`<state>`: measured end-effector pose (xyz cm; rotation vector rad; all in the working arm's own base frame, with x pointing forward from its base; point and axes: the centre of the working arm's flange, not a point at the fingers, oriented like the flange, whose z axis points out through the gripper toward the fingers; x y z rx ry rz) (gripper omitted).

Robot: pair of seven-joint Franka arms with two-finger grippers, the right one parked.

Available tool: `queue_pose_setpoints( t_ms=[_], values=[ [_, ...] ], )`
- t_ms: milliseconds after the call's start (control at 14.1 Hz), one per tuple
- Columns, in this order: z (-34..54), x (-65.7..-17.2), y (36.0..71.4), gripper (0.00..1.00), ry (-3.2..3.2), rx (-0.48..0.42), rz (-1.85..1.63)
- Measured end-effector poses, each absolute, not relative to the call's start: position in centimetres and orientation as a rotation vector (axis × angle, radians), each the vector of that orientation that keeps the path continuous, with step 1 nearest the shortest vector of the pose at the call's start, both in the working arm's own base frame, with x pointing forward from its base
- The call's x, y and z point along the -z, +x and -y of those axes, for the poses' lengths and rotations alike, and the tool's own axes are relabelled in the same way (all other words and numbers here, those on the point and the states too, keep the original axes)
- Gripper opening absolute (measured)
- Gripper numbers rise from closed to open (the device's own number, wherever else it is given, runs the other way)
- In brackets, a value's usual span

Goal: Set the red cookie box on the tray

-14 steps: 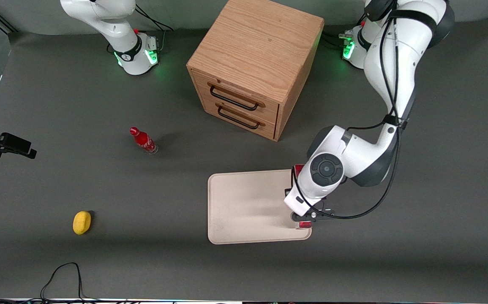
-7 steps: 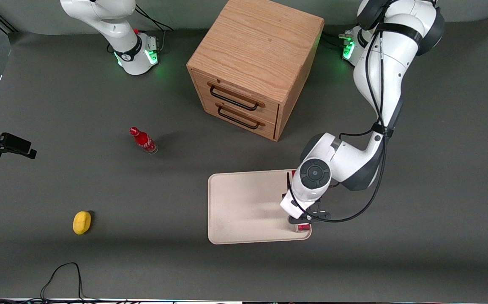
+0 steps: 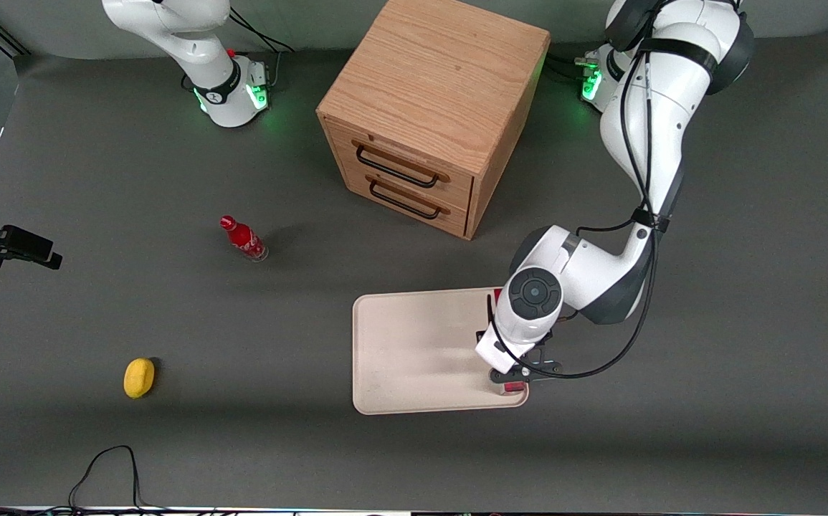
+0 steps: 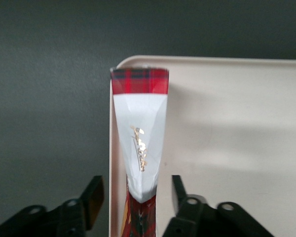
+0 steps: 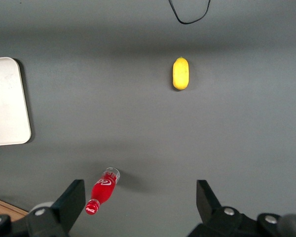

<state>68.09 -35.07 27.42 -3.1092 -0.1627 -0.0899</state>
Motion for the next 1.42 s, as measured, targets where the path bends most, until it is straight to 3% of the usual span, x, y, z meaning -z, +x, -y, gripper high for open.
queue_pose_setpoints(
  t_ms=[212, 354, 566, 850, 1133, 1416],
  values=[
    [32.8, -33.2, 69.5, 1.00, -3.123, 0.190, 0.173],
    [29.1, -38.4, 70.1, 1.00, -3.160, 0.192, 0.153],
    [20.1, -45.9, 69.8, 1.00, -3.192, 0.108, 0.090],
    [9.1, -53.9, 67.2, 1.00, -3.197, 0.072, 0.207],
    [-0.7, -56.6, 61.9, 1.00, -3.171, 0.026, 0.243],
    [-3.8, -58.8, 55.7, 1.00, -3.120, 0.015, 0.218]
  ],
)
